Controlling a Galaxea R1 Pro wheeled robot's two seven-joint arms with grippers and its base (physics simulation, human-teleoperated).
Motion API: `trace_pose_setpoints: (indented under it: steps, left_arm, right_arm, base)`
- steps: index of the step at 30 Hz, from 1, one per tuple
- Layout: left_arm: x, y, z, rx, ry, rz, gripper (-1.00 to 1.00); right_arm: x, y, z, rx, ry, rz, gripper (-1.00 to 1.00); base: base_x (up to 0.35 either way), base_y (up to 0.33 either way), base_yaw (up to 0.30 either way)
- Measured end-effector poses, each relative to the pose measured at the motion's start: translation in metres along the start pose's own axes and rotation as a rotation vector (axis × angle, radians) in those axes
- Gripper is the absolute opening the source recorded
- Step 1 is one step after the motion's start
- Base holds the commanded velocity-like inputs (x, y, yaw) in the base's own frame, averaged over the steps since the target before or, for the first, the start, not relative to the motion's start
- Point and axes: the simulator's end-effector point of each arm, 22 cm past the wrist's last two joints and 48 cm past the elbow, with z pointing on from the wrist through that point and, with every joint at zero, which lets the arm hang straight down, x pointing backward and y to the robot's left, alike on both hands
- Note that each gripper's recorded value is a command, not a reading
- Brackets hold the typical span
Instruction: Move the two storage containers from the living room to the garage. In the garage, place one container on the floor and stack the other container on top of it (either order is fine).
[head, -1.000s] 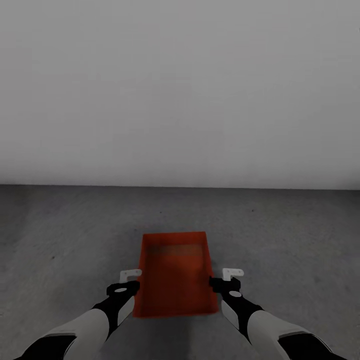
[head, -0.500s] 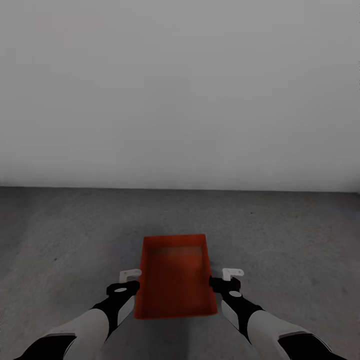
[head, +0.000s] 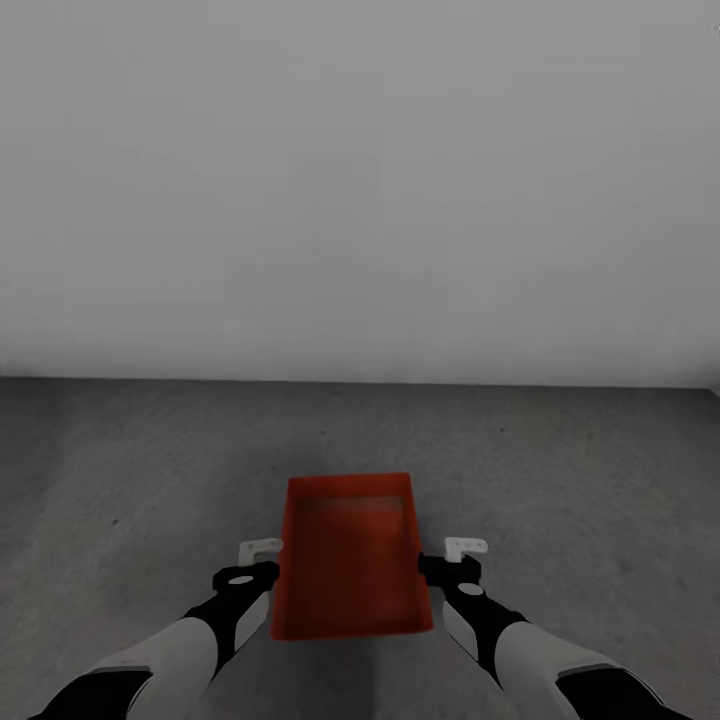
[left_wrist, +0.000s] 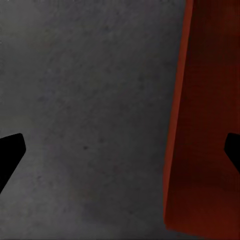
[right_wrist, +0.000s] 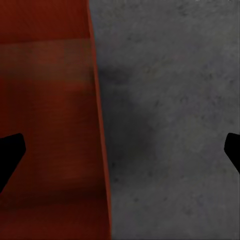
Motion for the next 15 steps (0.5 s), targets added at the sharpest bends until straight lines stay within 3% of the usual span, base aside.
trace_pose_setpoints:
  steps: [15]
  left_arm:
    - [-0.011, 0.005, -0.024, 0.004, 0.006, -0.001, 1.00]
  right_arm:
    - [-0.018, 0.001, -0.022, -0.005, -0.004, -0.001, 1.00]
  base:
    - [0.000, 0.000, 0.000]
